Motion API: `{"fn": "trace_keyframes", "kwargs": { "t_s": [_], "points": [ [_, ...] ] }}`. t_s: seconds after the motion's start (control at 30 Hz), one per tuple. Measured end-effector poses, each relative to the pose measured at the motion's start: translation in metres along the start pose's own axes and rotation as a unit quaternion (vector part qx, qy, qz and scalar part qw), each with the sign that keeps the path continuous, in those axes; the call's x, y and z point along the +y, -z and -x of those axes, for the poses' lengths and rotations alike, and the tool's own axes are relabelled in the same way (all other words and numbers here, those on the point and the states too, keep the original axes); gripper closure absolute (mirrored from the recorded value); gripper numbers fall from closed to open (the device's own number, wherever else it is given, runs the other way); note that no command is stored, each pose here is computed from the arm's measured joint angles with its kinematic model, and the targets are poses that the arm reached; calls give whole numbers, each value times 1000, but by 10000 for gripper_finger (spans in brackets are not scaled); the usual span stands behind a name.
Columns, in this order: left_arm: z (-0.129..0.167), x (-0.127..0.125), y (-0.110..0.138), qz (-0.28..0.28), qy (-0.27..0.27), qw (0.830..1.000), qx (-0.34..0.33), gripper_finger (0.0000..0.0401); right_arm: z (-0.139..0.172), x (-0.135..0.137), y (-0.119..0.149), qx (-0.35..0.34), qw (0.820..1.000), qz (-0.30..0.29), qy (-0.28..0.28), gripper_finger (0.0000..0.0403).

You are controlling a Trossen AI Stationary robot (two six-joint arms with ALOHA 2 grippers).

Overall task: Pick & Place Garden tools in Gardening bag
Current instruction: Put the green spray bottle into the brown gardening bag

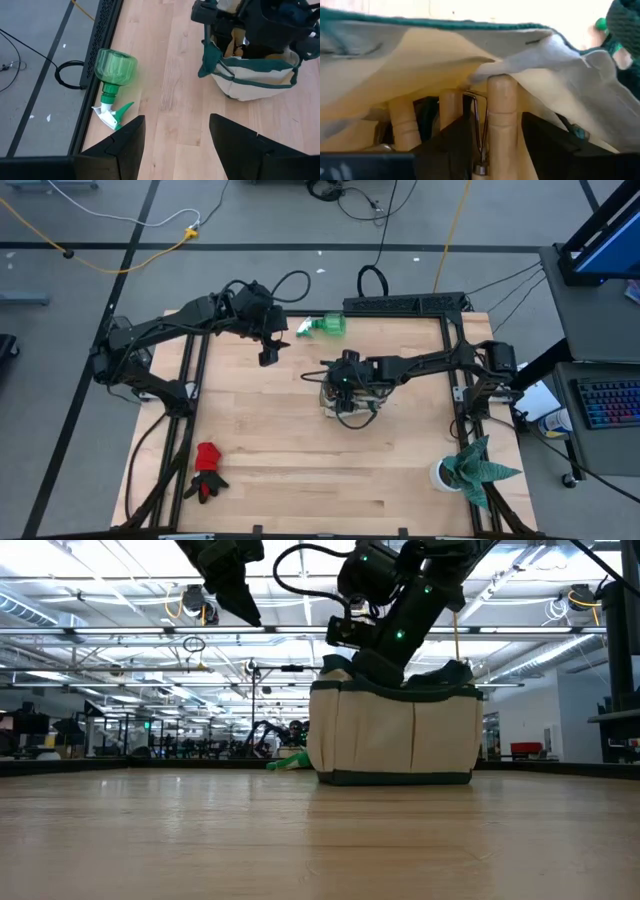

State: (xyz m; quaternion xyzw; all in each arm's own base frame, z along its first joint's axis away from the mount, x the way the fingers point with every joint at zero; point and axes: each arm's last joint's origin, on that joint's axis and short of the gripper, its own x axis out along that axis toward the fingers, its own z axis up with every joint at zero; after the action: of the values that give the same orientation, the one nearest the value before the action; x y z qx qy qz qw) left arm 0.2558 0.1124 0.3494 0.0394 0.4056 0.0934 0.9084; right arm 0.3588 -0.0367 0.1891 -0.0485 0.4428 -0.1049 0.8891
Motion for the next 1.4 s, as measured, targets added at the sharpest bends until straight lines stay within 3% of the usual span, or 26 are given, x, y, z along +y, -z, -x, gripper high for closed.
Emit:
{"fn": "trace_keyframes", "kwargs": {
  "t_s": [0.63,1.27,1.4],
  "points": [
    [-14,-3,15,17,6,999,32,174,25,-4,-7,-28,999,-4,-23,162],
    [-14,-3,15,50,5,998,33,174,92,-15,-18,-99,995,-8,-19,172],
    [-14,-3,15,50,5,998,33,174,108,-18,-19,-119,993,14,-15,172]
  ]
}}
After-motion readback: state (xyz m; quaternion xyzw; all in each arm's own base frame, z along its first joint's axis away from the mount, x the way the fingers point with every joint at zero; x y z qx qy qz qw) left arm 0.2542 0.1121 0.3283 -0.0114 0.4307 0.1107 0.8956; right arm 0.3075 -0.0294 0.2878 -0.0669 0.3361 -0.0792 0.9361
